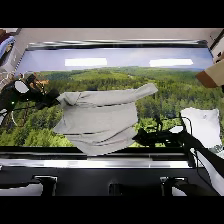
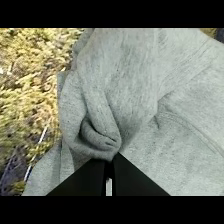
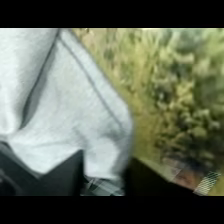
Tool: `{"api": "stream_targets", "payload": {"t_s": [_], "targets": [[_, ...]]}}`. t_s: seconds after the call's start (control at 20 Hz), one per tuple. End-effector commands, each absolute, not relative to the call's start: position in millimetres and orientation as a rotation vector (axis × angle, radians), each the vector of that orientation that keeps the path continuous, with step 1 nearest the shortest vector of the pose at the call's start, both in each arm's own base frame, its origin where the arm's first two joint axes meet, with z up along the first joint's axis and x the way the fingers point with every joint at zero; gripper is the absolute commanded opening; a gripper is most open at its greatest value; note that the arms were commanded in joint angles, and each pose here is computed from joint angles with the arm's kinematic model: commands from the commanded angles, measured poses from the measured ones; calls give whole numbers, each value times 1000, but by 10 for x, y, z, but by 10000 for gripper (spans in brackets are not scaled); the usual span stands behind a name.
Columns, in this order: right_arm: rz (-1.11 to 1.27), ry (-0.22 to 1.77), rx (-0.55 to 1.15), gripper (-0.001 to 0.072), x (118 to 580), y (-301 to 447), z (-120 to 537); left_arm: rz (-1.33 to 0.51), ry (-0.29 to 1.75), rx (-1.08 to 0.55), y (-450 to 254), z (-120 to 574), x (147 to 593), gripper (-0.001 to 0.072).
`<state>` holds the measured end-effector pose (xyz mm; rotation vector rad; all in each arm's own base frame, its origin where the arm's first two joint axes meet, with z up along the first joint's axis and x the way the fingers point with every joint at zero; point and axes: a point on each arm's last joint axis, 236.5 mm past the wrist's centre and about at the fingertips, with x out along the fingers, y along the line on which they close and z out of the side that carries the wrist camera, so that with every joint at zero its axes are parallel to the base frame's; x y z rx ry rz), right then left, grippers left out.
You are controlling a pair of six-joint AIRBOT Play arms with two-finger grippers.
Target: Fold the clothes and pants, and hang the long-sleeved shirts on hangers.
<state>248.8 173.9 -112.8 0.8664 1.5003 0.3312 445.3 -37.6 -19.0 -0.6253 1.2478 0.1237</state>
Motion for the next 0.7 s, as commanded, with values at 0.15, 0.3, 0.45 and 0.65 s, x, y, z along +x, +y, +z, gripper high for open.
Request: {"api": "stream_targets", "payload": {"t_s": [0.15, 0.3, 0.45, 0.65], "targets": [[293, 1338, 891, 41, 2921, 1663, -826, 124, 1260, -625, -372, -185, 4426, 17], [105, 1085, 903, 41, 3819, 757, -118, 124, 1273, -623, -354, -135, 4405, 17], [-125, 675, 848, 41, 4762, -577, 993, 124, 1265, -628, -320, -58, 4420, 16], [-72, 604, 866, 42, 5549, -627, 1372, 119, 1262, -625, -347, -50, 4429, 17]]}}
